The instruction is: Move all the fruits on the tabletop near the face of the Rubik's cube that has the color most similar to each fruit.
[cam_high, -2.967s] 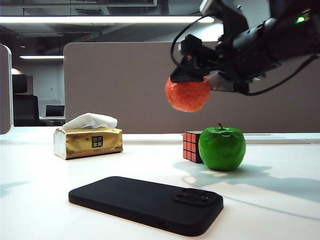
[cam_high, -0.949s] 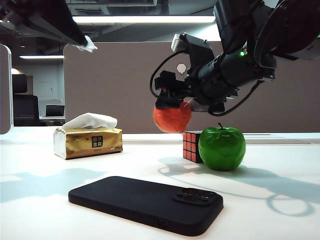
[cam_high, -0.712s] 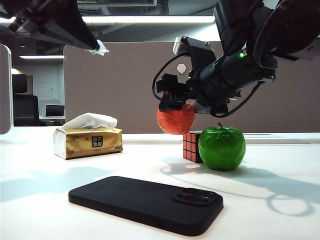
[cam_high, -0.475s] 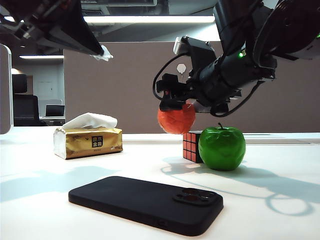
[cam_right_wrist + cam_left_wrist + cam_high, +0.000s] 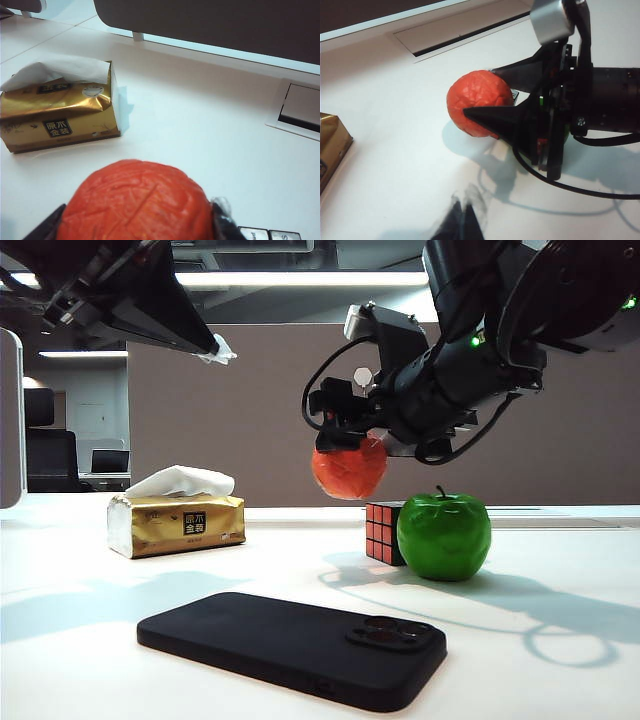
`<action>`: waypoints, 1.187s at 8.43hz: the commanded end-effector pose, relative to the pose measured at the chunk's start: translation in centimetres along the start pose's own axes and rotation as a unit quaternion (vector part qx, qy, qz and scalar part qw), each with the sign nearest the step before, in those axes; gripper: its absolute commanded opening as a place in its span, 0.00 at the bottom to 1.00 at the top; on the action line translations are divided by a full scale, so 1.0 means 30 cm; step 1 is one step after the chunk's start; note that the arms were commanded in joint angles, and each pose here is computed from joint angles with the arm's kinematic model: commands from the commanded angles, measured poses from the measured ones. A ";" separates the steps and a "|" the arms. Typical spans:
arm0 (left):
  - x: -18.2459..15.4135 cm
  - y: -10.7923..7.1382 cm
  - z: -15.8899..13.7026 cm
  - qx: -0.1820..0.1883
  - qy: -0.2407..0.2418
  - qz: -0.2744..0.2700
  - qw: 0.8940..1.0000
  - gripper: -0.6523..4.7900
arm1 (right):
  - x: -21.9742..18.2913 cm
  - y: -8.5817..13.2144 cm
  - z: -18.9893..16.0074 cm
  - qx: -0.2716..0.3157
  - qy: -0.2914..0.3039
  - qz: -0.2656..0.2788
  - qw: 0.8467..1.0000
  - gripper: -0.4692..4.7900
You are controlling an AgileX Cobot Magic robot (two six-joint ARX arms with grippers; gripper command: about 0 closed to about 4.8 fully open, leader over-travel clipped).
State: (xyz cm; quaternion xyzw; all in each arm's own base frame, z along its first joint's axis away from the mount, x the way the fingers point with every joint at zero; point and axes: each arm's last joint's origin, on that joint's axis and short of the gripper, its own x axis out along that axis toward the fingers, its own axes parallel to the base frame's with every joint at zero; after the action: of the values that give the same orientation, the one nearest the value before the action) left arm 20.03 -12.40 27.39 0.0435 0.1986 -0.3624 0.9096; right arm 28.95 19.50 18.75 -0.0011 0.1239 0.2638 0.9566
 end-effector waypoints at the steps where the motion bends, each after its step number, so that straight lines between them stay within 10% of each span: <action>1: -0.001 -0.001 0.007 0.001 -0.008 -0.004 1.000 0.11 | 0.000 0.001 0.004 -0.001 0.003 0.003 1.000 0.68; 10: 0.001 -0.001 0.006 0.000 -0.007 -0.004 1.000 0.11 | 0.025 0.000 -0.056 -0.003 0.045 0.009 0.999 0.69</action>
State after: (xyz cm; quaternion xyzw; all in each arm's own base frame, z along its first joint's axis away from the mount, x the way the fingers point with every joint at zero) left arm 20.07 -12.43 27.32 0.0437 0.2001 -0.3625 0.9092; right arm 29.05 19.70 16.65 -0.0179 0.1762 0.2758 0.9448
